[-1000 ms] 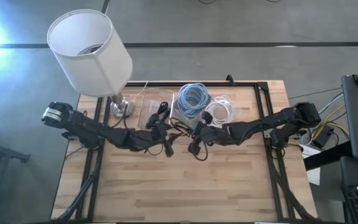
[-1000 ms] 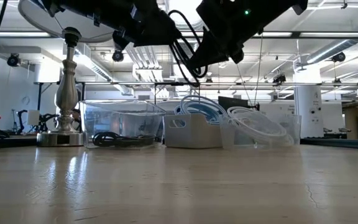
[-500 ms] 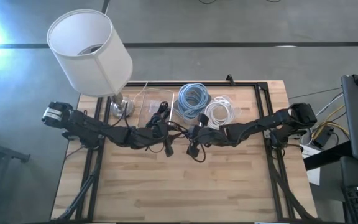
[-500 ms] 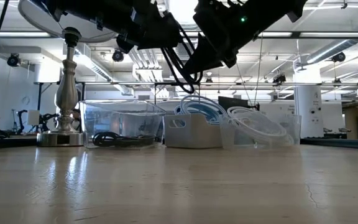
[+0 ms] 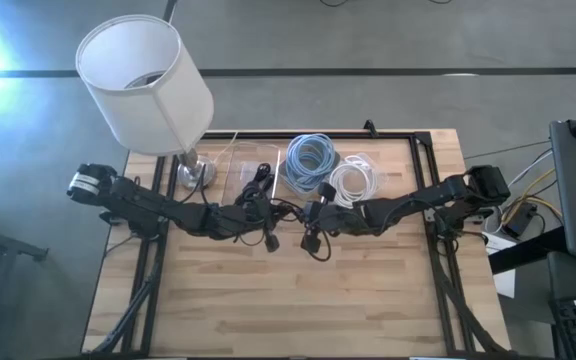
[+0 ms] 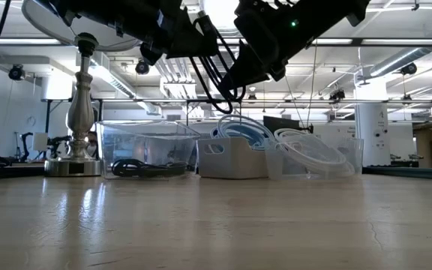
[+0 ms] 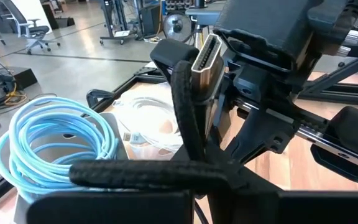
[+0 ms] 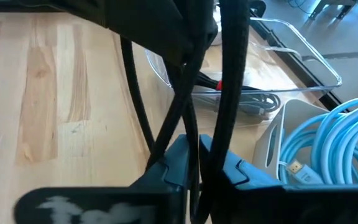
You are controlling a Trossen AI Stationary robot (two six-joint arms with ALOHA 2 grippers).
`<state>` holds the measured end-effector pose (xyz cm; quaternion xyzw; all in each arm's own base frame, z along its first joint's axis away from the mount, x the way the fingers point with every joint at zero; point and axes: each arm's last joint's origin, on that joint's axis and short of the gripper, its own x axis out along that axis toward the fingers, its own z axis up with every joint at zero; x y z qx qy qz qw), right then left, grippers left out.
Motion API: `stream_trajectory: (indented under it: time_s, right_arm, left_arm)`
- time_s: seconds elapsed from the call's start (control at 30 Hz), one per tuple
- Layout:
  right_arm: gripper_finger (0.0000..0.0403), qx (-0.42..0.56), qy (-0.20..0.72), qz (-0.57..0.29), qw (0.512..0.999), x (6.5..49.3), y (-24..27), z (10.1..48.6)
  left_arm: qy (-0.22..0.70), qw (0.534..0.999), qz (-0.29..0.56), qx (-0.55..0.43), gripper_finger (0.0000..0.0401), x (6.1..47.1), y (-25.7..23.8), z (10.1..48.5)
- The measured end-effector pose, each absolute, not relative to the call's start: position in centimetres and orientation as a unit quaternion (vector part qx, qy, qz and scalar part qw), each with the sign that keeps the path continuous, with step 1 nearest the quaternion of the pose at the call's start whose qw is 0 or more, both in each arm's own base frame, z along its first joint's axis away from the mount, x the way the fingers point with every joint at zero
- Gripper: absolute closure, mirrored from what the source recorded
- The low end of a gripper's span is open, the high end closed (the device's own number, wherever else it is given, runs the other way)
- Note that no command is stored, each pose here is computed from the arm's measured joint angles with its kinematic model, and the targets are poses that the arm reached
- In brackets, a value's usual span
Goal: Sort HDMI cables
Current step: Put the black HDMI cable into the left transparent bin
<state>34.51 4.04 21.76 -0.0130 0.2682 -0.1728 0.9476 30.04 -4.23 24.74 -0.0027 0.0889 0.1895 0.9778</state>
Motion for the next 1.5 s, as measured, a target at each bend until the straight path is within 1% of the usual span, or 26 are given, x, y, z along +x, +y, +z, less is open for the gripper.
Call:
stream_trajectory:
  time_s: [0.2, 0.27, 0.37, 0.57, 0.7, 0.8, 0.9, 1.0, 1.07, 1.13, 1.2, 1.3, 1.4, 1.5]
  right_arm:
    - [0.0319, -0.02, 0.269, -0.171, 0.947, 34.5, 4.0, 21.8]
    - [0.0303, -0.022, 0.269, -0.172, 0.947, 34.5, 4.0, 21.8]
    - [0.0285, -0.034, 0.27, -0.169, 0.947, 34.6, 4.0, 21.9]
    - [0.0263, -0.055, 0.271, -0.162, 0.947, 34.1, 4.0, 23.3]
    - [0.0257, -0.045, 0.291, -0.165, 0.941, 33.6, 3.9, 24.4]
    - [0.0258, -0.033, 0.322, -0.172, 0.931, 33.1, 3.9, 24.8]
    - [0.0262, -0.018, 0.345, -0.182, 0.921, 32.8, 3.8, 25.2]
    - [0.0266, -0.009, 0.361, -0.189, 0.913, 32.7, 3.8, 25.4]
    - [0.0268, 0.0, 0.362, -0.193, 0.912, 32.6, 3.8, 25.4]
    - [0.027, 0.006, 0.36, -0.196, 0.912, 32.6, 3.8, 25.4]
    - [0.0271, 0.005, 0.363, -0.196, 0.911, 32.6, 3.8, 25.2]
    - [0.0269, 0.004, 0.368, -0.198, 0.909, 32.4, 3.7, 24.8]
    - [0.0265, 0.003, 0.372, -0.198, 0.907, 32.3, 3.7, 24.4]
    - [0.0262, 0.001, 0.377, -0.198, 0.905, 32.2, 3.7, 24.1]
  left_arm:
    - [0.089, 0.979, 0.184, -0.005, 0.0362, 30.1, -4.3, 24.7]
    - [0.089, 0.979, 0.184, -0.005, 0.0366, 30.1, -4.3, 24.7]
    - [0.092, 0.979, 0.183, -0.005, 0.0381, 30.0, -4.3, 24.7]
    - [0.104, 0.977, 0.185, -0.001, 0.0382, 30.0, -4.2, 24.5]
    - [0.107, 0.976, 0.19, 0.002, 0.0371, 29.9, -4.2, 24.4]
    - [0.108, 0.974, 0.199, 0.004, 0.0379, 29.9, -4.1, 24.4]
    - [0.098, 0.973, 0.21, -0.001, 0.0382, 29.7, -4.1, 25.2]
    - [0.091, 0.971, 0.218, -0.041, 0.0382, 29.5, -3.8, 26.8]
    - [0.112, 0.964, 0.232, -0.072, 0.0377, 29.1, -3.5, 27.7]
    - [0.144, 0.949, 0.266, -0.086, 0.0369, 28.8, -3.2, 28.3]
    - [0.175, 0.929, 0.315, -0.08, 0.0367, 28.3, -2.7, 28.6]
    - [0.201, 0.899, 0.382, -0.078, 0.038, 27.6, -1.8, 28.9]
    - [0.216, 0.878, 0.414, -0.108, 0.039, 27.2, -0.6, 29.1]
    - [0.224, 0.861, 0.44, -0.122, 0.0385, 27.0, 0.7, 28.8]
